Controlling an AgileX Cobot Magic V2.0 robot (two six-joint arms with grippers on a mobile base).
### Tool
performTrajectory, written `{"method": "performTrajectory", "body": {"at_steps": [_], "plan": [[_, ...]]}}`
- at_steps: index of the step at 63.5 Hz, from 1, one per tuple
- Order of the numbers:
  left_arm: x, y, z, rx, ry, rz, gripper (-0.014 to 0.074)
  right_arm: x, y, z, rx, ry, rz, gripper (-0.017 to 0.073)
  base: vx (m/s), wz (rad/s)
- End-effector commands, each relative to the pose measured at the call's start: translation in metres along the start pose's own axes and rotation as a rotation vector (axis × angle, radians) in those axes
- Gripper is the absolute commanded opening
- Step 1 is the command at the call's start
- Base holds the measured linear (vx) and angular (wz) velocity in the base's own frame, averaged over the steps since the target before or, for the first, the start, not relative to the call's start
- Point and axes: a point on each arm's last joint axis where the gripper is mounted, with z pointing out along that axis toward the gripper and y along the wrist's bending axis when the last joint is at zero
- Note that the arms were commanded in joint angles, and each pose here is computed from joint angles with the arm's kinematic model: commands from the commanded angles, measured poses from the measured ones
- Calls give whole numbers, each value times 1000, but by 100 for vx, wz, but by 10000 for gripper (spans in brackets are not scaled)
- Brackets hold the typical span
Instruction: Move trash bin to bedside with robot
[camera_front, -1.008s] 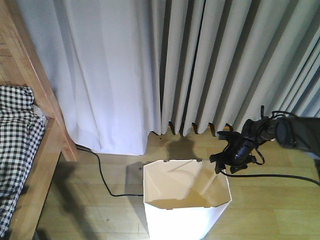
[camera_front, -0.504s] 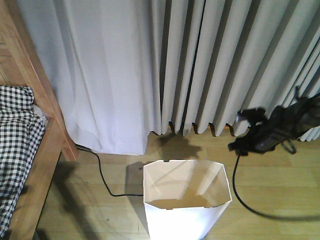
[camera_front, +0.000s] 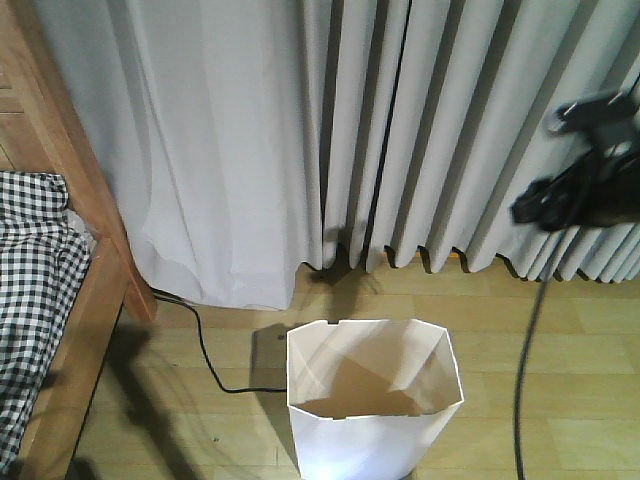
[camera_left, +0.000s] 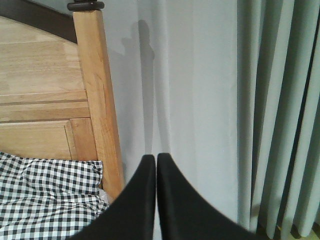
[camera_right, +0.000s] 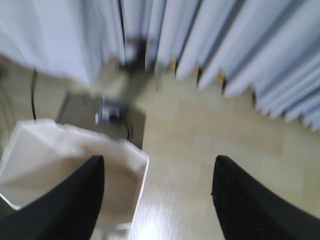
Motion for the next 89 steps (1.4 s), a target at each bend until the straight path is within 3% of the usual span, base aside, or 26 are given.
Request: {"method": "performTrajectory", "body": {"at_steps": [1,15,26,37,50,66,72,83,89], "plan": [[-14,0,-2,5,-98,-9,-6,-17,4,-52,26,-158,-26,459,0,0],[-14,0,-2,5,-98,-9,-6,-9,22,-131,11,-290,-61,459,0,0],[-14,0,-2,5,-98,-9,-6,21,32,-171,76,-488,-33,459,0,0],[-14,0,-2,5,-98,-9,-6,74,41,-179,121,-657,74,459,0,0],[-14,0,-2,5,-98,-9,-6,127,51,-166,124,-681,72,459,0,0],[-14,0,-2,5,-98,-9,-6,146,51,-146,137,-650,77,445,0,0],[-14,0,-2,5,-98,-9,-6,143,50,-149,155,-691,83,358,0,0],[-14,0,-2,5,-98,-9,-6,140,48,-151,169,-732,96,-18,0,0],[-14,0,-2,5,-98,-9,-6,140,48,-151,167,-730,97,-12,0,0]]}}
